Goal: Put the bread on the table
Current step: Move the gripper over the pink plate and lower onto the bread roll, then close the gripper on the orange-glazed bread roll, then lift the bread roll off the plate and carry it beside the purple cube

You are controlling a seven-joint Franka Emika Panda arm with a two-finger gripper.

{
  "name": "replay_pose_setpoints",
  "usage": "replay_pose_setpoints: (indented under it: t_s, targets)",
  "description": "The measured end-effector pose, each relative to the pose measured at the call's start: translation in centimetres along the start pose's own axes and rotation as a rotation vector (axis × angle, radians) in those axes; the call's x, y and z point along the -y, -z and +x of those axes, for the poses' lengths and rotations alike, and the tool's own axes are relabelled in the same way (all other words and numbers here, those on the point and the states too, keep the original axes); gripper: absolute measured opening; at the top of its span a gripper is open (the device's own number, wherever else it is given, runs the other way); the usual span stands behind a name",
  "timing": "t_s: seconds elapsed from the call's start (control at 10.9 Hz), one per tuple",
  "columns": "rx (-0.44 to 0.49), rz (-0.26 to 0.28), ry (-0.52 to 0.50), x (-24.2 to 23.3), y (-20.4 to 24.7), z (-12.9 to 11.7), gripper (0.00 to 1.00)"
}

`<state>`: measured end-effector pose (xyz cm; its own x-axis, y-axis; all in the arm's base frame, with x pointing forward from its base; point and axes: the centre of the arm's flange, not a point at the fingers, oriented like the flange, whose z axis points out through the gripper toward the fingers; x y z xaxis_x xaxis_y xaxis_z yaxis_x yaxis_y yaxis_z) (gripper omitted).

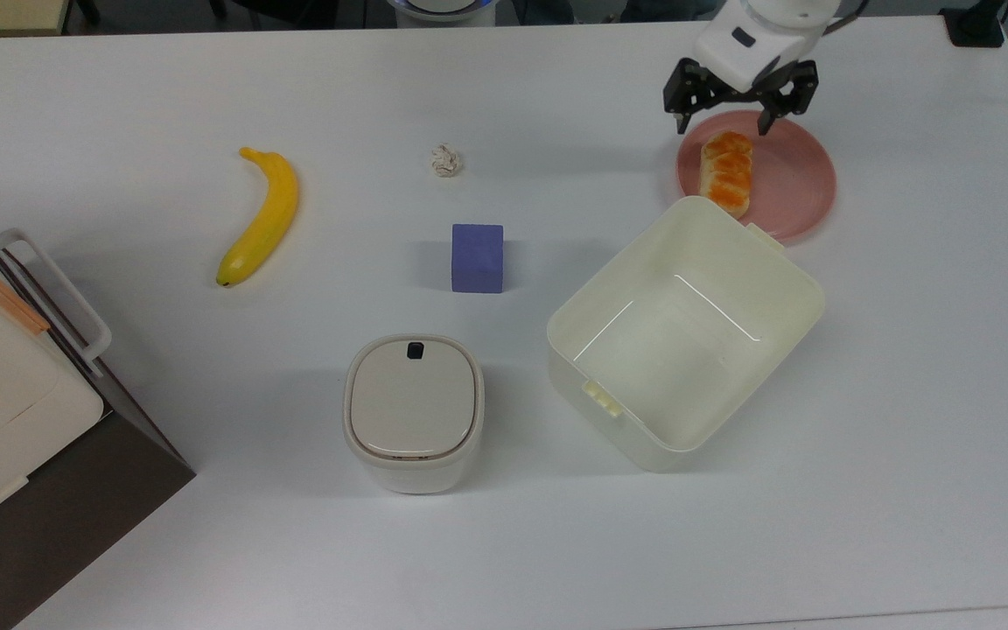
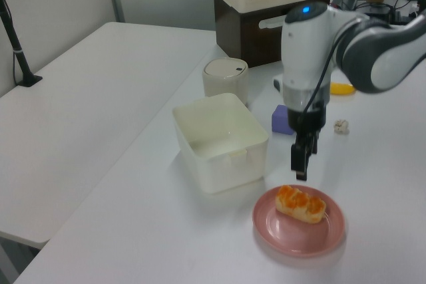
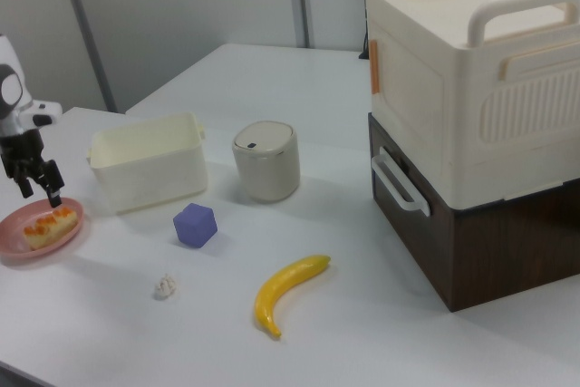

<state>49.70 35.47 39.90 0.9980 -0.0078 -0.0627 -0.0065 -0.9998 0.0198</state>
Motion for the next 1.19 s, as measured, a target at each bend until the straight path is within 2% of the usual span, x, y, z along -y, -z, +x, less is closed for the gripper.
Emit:
replay_pose_setpoints:
  t_s: [0.46, 0.64, 0.73, 0.92, 1.1, 1.19]
  targets:
    - [0.011, -0.017, -0.026, 3.2, -6.4, 0.0, 1.00]
    - [0.005, -0.026, -0.019, 3.3, -7.8, 0.3, 0.94]
    - [0.003, -0.028, -0.016, 3.4, -8.0, 0.4, 0.85]
    - [-0.008, -0.022, -0.013, 3.4, -7.3, 0.5, 0.53]
    - [0.006, -0.040, 0.017, 2.3, -4.8, 0.6, 0.23]
    - [0.022, -0.054, 0.030, 0.9, -3.0, 0.9, 0.22]
